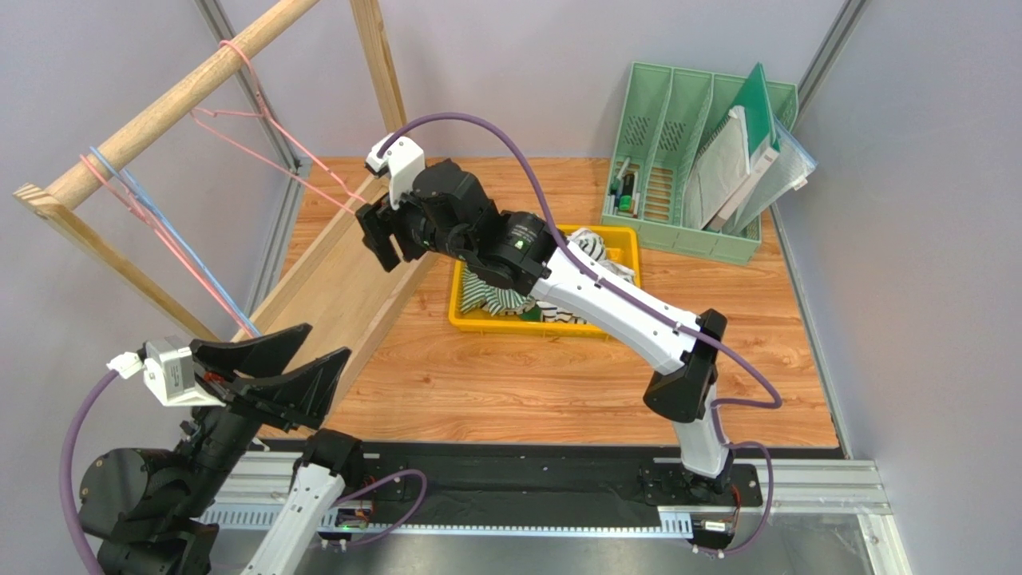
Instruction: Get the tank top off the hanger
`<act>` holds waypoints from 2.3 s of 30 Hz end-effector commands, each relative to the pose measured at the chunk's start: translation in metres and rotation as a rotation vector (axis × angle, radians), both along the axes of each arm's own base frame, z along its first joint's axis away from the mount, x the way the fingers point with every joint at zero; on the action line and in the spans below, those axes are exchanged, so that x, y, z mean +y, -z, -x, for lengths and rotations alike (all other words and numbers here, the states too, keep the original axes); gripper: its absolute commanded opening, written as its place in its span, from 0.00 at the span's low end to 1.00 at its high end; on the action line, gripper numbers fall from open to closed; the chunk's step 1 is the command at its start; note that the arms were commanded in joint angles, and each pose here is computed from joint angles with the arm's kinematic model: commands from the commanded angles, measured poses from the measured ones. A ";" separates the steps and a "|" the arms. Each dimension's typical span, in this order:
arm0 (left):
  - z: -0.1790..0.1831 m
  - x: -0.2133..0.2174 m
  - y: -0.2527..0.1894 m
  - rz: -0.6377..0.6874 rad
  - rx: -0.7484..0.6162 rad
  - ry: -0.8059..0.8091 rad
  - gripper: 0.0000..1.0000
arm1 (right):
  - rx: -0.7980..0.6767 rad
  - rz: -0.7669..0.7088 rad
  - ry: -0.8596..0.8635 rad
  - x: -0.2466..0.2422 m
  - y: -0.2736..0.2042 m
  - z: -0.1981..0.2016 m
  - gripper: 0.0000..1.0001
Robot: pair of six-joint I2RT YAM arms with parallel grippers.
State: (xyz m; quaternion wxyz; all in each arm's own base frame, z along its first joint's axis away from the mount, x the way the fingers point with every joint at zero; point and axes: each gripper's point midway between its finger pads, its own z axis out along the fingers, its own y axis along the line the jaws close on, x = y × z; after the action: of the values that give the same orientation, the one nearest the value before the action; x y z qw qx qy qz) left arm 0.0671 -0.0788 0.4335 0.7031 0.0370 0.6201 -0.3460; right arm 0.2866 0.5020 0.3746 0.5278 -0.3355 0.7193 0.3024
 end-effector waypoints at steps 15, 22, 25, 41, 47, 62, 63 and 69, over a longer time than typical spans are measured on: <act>-0.046 -0.049 -0.056 0.053 -0.048 0.208 0.86 | 0.000 0.039 0.070 -0.116 0.001 0.047 0.99; -0.121 -0.105 -0.095 0.141 0.022 0.431 0.99 | 0.024 0.016 0.143 -0.180 0.020 0.071 0.99; -0.147 -0.139 -0.095 0.121 0.041 0.481 0.99 | 0.033 -0.009 0.175 -0.210 0.031 0.082 0.99; -0.155 -0.269 0.047 0.023 0.271 0.612 0.99 | 0.335 -0.298 0.528 -0.330 0.170 0.123 1.00; -0.123 -0.234 0.139 0.012 0.436 0.581 0.99 | 0.423 -0.454 0.609 -0.347 0.211 0.128 1.00; -0.050 -0.143 0.275 0.233 0.583 0.516 0.99 | 0.635 -0.686 0.509 -0.314 0.266 0.141 1.00; -0.045 -0.137 0.270 0.261 0.542 0.530 0.99 | 0.622 -0.660 0.457 -0.309 0.265 0.146 1.00; -0.039 -0.146 0.295 0.212 0.613 0.570 0.99 | 0.604 -0.595 0.408 -0.306 0.272 0.152 1.00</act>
State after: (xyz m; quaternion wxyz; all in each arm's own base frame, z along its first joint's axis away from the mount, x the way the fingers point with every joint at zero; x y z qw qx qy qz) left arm 0.1122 -0.2194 0.1555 0.3911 0.0266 0.7159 -0.5778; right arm 0.1410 0.1922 0.1252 0.4280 0.1079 0.7640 0.4706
